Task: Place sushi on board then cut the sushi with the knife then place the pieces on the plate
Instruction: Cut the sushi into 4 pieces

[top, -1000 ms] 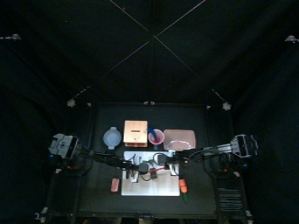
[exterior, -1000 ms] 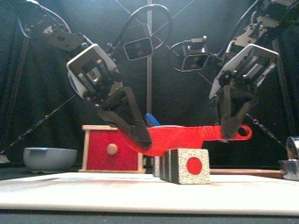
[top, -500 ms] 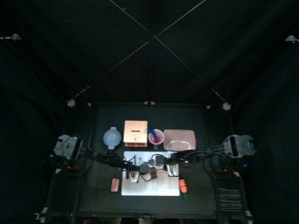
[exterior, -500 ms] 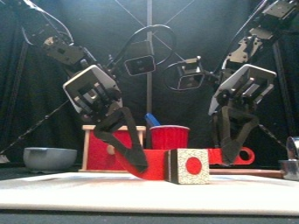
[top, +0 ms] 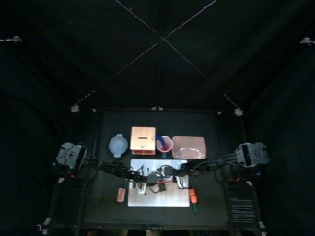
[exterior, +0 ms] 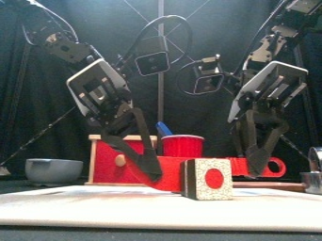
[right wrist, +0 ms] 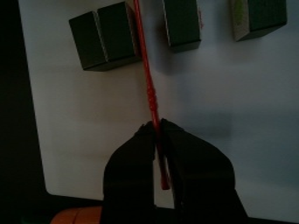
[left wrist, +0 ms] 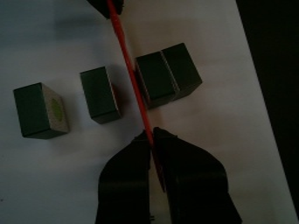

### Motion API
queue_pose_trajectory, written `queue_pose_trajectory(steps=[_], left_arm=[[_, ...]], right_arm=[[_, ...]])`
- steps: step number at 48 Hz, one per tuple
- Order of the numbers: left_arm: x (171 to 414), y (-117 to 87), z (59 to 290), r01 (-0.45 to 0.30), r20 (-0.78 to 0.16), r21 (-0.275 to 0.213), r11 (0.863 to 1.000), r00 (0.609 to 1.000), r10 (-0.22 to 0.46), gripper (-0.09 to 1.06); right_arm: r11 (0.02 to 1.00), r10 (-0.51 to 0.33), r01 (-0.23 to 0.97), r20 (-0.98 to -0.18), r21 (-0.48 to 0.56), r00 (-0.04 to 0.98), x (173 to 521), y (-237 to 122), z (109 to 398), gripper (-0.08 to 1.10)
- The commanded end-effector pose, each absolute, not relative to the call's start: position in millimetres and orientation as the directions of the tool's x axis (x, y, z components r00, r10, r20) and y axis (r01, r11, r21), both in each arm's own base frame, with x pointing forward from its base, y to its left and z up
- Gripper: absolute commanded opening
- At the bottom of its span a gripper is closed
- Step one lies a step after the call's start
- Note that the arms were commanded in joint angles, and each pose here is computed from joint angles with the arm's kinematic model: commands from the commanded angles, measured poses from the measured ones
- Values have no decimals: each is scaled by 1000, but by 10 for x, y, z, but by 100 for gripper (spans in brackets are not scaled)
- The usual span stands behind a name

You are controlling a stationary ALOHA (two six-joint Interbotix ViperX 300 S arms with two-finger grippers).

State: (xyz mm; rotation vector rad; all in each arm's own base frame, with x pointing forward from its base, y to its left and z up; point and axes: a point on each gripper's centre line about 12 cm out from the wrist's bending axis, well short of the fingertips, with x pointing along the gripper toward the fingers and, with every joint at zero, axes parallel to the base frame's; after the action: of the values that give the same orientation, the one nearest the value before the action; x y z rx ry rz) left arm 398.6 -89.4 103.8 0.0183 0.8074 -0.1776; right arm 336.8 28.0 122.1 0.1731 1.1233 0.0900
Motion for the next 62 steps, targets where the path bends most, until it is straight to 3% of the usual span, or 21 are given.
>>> queue_pose_trajectory(steps=[1,14,25,34,62], left_arm=[[4052,-1007,1227,194,-678,-50,980,713,-176,42],[4022,-993,1511,213,-631,-33,977,753,-185,42],[3948,-1040,1644,235,-613,-25,972,764,-201,42],[3959,-1174,1618,260,-615,-32,965,756,-224,42],[4026,-1336,1514,253,-628,-78,964,738,-244,42]], right_arm=[[982,158,12,-863,187,479,3427,262,1405,32],[984,161,-20,-827,178,539,3433,246,1760,32],[982,170,-34,-795,185,582,3380,271,1958,32],[978,189,-36,-798,206,572,3346,339,1926,32],[976,196,-29,-821,215,536,3329,373,1773,32]])
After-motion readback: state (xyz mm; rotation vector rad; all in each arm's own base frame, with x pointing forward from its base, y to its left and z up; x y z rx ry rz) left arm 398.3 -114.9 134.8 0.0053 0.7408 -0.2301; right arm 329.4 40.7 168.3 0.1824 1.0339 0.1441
